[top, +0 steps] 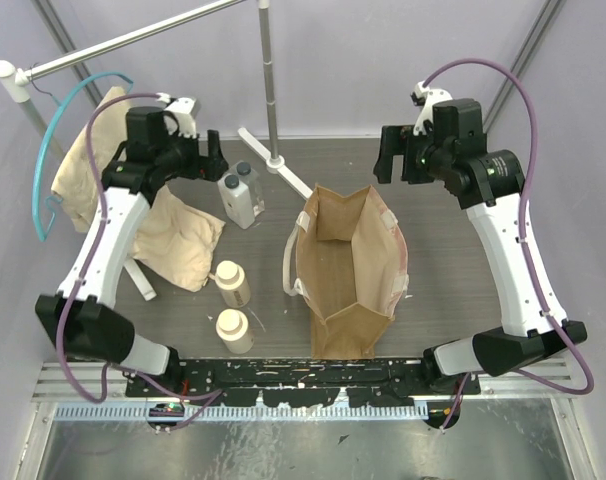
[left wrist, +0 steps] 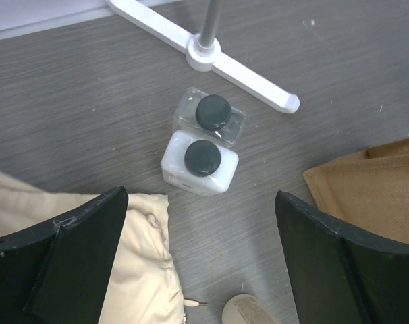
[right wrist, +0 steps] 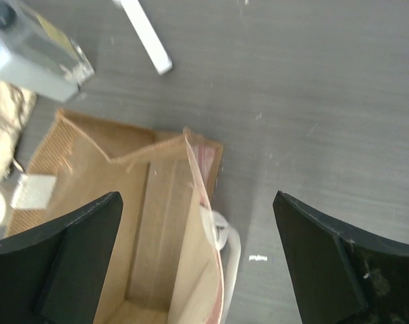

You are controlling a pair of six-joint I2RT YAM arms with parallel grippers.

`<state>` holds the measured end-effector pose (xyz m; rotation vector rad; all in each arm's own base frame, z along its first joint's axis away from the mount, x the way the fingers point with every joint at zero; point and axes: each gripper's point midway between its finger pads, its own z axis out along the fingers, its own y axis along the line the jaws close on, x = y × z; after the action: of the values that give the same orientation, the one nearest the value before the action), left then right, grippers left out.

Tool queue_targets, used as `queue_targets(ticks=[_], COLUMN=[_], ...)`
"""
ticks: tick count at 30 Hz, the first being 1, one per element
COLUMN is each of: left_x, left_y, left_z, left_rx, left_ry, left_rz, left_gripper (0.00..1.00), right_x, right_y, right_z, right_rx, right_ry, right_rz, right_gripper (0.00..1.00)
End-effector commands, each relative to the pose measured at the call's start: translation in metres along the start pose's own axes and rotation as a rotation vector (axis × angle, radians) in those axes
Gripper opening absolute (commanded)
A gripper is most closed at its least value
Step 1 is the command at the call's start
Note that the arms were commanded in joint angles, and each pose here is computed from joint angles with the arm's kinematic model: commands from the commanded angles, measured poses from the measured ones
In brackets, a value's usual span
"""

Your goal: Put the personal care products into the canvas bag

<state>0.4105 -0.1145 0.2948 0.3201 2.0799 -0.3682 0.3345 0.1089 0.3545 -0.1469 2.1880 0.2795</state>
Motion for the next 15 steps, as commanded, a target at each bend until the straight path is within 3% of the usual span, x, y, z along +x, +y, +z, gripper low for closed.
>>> queue_targets(ticks=[1, 7, 15], left_x=[0.011, 0.015, 0.023], left_y=[-0.015, -0.02, -0.011], left_z=[0.02, 0.063, 0.112], left_rx=[0.069, 0.125, 0.119], left_ry=[0.083, 0.124, 0.173], left_rz=[0.082, 0.119, 0.191], left_gripper=[0.98, 0.98, 0.98], right_x=[0.051, 0.099, 0.123], right_y=[-0.002, -0.017, -0.021], right_z=[-0.008, -0.005, 0.0], right_rx=[0.024, 0.089, 0.105], right_ry=[0.157, 0.284, 0.346], right_rz=[0.012, 0.002, 0.004], right_gripper=[1.0, 1.0, 1.0])
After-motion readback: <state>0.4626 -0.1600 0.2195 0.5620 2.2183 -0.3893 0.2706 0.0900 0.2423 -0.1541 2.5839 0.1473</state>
